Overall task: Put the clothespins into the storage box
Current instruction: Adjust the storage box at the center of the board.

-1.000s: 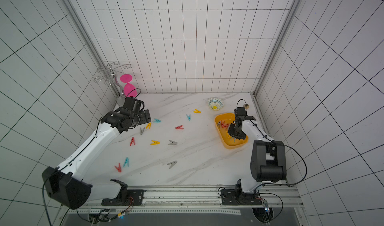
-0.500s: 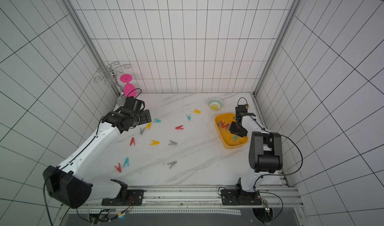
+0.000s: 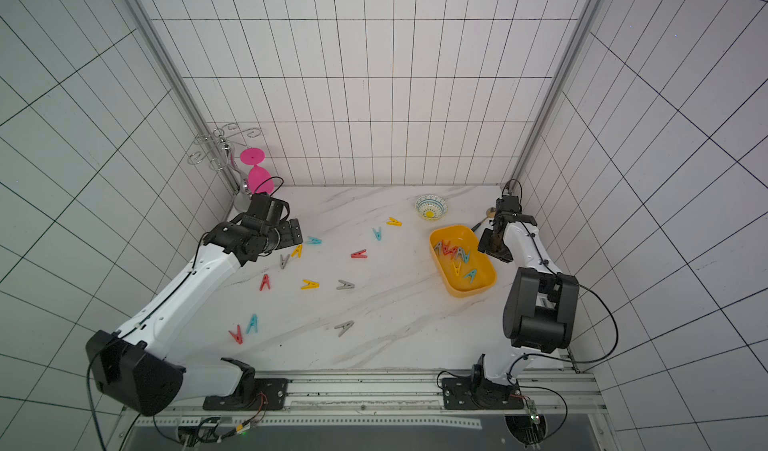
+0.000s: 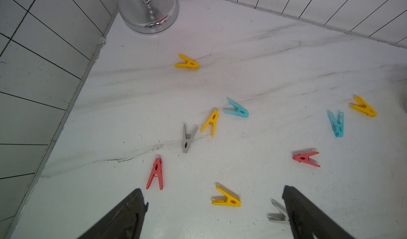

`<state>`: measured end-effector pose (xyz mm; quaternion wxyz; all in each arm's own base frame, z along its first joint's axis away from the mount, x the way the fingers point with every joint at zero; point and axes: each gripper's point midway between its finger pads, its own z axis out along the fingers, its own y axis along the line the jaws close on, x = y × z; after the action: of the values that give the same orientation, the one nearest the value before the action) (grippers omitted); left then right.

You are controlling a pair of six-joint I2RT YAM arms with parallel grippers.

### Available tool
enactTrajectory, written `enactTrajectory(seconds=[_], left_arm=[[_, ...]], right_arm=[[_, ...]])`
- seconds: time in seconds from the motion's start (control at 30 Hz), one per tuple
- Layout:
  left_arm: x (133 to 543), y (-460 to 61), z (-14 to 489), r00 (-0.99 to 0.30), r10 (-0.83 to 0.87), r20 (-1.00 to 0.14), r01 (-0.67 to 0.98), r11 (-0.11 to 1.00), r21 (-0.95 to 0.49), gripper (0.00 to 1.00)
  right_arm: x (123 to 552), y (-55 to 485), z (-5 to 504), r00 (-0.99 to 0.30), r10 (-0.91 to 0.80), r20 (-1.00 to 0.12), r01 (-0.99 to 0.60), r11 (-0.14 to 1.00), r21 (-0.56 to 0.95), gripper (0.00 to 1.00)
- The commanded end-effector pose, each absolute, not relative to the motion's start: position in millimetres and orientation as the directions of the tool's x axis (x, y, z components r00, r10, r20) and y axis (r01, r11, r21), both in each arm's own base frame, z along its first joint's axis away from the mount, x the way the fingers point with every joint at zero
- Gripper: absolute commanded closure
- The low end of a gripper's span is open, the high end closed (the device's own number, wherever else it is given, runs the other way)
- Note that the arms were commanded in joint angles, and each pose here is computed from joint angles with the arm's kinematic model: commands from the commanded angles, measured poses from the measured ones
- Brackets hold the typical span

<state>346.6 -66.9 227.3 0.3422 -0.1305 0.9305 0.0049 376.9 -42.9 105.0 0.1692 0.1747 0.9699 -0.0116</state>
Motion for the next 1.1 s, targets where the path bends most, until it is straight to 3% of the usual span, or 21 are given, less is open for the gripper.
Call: enactTrajectory(seconds=[0.0,0.2,0.57,1.07], left_arm=[[352.6,-67.7,229.3,-0.721,-0.237,-0.651,-0.245,0.966,-0.08,0.02],[353.3,-68.2,229.4,-0.721,-0.237,-0.651,-0.244,0.966,-0.083,0.01],[353.0,-68.9,229.3,-0.721,-0.239,-0.65,-0.242,0.966,-0.087,0.01],[351.2,-69.3,232.1,-0.717,-0.244,-0.654,-0.24,0.966,-0.098,0.01]], right_arm=[[370.5,-34.1,89.9,-0.901,0.34,-0.272,0.326,0.941,0.095,0.47],[372.3,-27.5,81.2,-0.907,0.337,-0.251,0.314,0.941,0.128,0.49],[368.8,-5.5,73.9,-0.928,0.309,-0.207,0.268,0.941,0.205,0.77],[355.3,53.5,65.0,-0.975,0.122,-0.186,0.086,0.978,0.19,0.88]])
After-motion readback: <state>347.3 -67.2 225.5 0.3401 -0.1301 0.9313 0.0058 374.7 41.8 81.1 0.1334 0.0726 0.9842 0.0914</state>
